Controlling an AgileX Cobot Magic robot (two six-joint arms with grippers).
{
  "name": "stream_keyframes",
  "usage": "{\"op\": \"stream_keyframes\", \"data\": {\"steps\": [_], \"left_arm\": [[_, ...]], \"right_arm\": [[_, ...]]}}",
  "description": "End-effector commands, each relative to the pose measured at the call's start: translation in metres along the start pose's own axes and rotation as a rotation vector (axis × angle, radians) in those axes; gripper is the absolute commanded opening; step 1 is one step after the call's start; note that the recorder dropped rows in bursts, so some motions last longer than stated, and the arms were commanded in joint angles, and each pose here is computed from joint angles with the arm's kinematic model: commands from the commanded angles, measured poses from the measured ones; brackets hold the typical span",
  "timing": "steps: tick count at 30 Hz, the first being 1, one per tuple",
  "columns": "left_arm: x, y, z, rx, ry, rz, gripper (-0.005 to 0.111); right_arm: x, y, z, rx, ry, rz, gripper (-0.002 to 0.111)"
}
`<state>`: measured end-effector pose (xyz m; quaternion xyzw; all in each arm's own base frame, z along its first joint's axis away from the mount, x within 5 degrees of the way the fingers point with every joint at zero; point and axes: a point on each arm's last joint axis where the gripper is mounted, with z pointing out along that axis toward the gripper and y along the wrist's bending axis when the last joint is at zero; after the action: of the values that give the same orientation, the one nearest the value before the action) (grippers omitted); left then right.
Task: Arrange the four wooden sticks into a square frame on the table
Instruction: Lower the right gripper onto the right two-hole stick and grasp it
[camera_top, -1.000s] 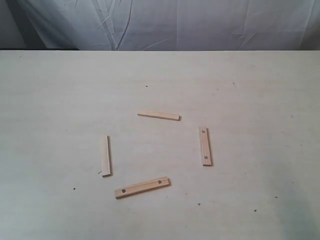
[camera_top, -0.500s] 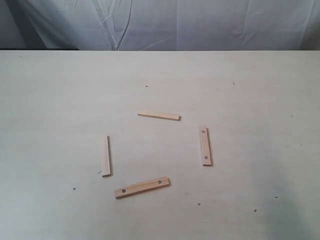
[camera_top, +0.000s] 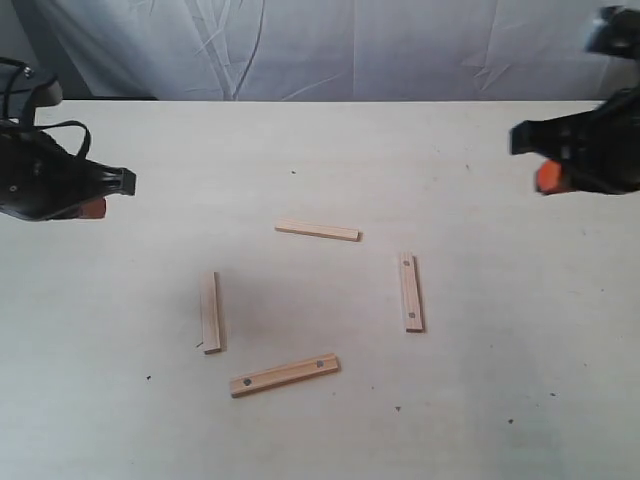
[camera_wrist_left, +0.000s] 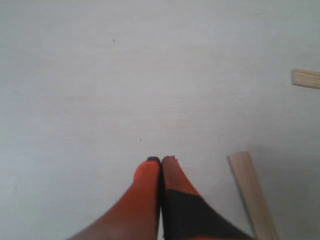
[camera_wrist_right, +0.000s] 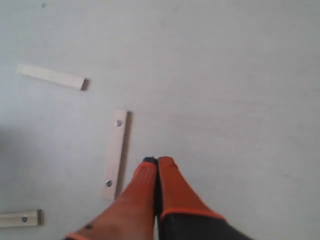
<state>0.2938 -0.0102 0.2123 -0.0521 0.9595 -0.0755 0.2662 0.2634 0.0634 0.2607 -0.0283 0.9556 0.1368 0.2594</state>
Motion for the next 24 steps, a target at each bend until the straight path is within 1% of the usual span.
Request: {"op": "stream_keyframes", "data": {"steps": [1,4,5,7,10,12,13,15,17,21,24], "left_arm": [[0.001,0.001,0.025,0.018,0.081,-0.081,0.000],[0.003,-0.004,0.034,0.029,0.105,-0.061,0.000],[0.004,-0.006,0.036,0.032,0.108,-0.056,0.000],[0.004,-0.010,0.036,0.036,0.103,-0.044,0.000],[0.003,-0.013,0.037,0.044,0.090,-0.048,0.000],[0.002,-0.013,0.037,0.046,0.084,-0.053,0.000],[0.001,-0.014,0.036,0.052,0.082,-0.063,0.000],[0.001,-0.015,0.036,0.058,0.082,-0.075,0.000],[0.001,-0.015,0.036,0.058,0.082,-0.075,0.000],[0.001,-0.015,0.036,0.059,0.083,-0.077,0.000],[0.000,-0.015,0.036,0.061,0.077,-0.085,0.000]], "right_arm": [[-0.004,0.040,0.061,-0.008,0.191,-0.090,-0.001],[-0.005,0.058,0.093,0.043,0.280,-0.130,-0.001],[-0.004,0.063,0.101,0.057,0.305,-0.134,0.001],[-0.004,0.068,0.117,0.097,0.345,-0.123,0.011],[-0.001,0.071,0.133,0.111,0.376,-0.104,0.033],[0.003,0.072,0.141,0.111,0.398,-0.059,0.041],[0.008,0.073,0.147,0.124,0.417,-0.049,0.042],[0.011,0.073,0.153,0.147,0.421,-0.018,0.042],[0.009,0.073,0.156,0.149,0.382,0.024,0.042],[0.017,0.070,0.170,0.158,0.424,0.050,0.042],[0.022,0.073,0.177,0.156,0.444,0.059,0.042]]}}
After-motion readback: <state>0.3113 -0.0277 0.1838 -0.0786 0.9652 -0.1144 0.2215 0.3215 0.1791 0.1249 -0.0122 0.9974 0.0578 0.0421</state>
